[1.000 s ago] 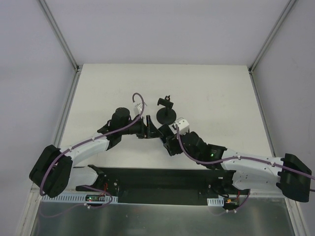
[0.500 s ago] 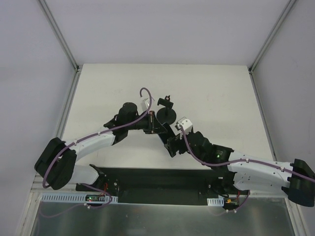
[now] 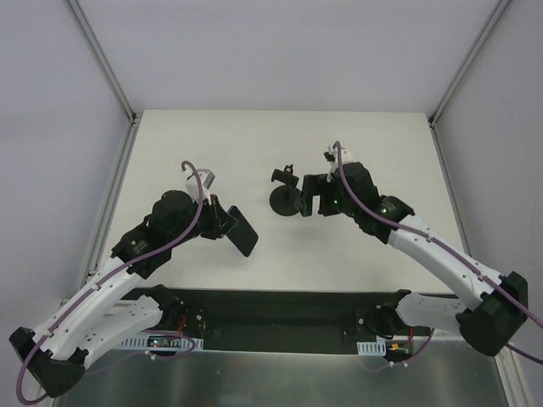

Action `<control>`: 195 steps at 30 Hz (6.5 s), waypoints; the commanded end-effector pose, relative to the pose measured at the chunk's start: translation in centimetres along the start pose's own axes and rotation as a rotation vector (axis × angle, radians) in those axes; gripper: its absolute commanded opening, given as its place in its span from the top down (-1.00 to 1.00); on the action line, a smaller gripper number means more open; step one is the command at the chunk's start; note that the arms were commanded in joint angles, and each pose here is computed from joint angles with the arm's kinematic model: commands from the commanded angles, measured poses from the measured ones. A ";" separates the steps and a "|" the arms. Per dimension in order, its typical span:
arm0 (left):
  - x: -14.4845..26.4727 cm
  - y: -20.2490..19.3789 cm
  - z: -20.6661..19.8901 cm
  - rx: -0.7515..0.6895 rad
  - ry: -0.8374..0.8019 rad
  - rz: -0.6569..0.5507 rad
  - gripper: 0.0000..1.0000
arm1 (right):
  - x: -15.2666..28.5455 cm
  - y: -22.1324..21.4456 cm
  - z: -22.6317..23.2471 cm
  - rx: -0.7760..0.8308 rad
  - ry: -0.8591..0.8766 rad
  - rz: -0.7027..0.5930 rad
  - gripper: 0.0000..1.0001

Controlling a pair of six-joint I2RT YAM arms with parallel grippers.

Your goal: Place the phone on the phone stand

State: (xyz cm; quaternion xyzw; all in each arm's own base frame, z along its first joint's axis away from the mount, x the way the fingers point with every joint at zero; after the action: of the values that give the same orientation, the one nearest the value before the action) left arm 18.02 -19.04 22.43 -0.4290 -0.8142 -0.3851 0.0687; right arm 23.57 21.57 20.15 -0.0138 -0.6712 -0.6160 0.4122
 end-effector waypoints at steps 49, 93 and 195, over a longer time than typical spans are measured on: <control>3.3 2.5 -13.6 -0.603 -0.715 0.123 1.00 | -3.1 5.1 3.6 0.326 0.246 0.133 0.99; -8.0 3.3 -7.0 -0.597 -0.393 0.440 1.00 | -1.4 5.2 3.3 0.355 0.294 0.090 0.99; -0.3 14.7 -4.7 -0.379 -0.136 -0.356 -0.72 | -4.7 8.2 7.5 0.516 0.271 -0.242 -0.99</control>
State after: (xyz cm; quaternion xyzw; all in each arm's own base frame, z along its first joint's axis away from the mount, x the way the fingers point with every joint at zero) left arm 28.36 -17.77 31.83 -0.3327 -0.7957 -0.4974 -0.0933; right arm 27.01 31.47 22.28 0.2061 -0.7572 -0.4520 0.4240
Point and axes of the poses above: each gripper's point midway between its finger pads, its own x axis back along the fingers, its own z axis along the line the jaws close on, y = z × x, the point moved 2 cm from there along x, back along the fingers, and after that the axes turned 15 degrees about x, right-handed, at the moved point
